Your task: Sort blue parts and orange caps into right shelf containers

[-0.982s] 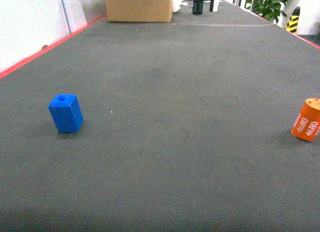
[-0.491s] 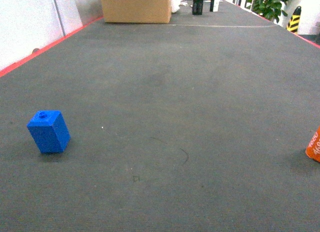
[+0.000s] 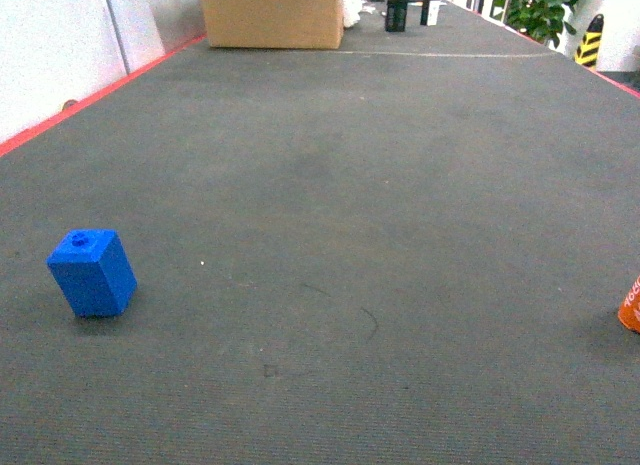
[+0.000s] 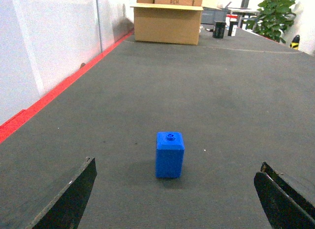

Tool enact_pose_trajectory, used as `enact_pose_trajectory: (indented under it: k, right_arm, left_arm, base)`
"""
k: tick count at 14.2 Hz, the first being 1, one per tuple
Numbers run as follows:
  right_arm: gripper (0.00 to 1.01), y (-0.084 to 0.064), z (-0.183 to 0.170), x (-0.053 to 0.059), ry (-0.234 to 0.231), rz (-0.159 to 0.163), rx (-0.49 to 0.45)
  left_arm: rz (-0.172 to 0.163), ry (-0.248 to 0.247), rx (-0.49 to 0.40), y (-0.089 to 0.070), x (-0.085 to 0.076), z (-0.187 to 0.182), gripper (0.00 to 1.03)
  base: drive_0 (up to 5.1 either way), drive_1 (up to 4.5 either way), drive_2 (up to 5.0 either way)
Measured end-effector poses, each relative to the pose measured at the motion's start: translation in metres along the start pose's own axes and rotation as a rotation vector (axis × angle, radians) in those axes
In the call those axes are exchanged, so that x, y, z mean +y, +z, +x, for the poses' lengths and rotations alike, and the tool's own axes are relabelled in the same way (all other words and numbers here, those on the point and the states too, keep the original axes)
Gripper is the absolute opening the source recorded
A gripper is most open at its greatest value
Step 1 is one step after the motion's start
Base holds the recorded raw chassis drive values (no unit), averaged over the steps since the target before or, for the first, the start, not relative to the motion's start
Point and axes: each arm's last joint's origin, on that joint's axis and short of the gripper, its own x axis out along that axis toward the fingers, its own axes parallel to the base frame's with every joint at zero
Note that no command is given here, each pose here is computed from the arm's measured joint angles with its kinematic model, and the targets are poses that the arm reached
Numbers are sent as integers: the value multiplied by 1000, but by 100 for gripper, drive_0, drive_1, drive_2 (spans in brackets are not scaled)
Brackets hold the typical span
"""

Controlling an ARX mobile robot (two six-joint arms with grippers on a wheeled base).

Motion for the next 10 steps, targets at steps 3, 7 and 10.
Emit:
enact_pose_trajectory:
  k: [3, 7, 10]
  right_arm:
    - [98, 0, 0, 0, 0, 0, 0]
    - [98, 0, 0, 0, 0, 0, 0]
    - [98, 0, 0, 0, 0, 0, 0]
  left_arm:
    - [0, 0, 0, 0, 0, 0, 98]
    - [0, 0, 0, 0, 0, 0, 98]
    - [0, 0, 0, 0, 0, 0, 98]
  base:
    - [0, 0, 0]
    - [0, 0, 0]
    - [0, 0, 0]
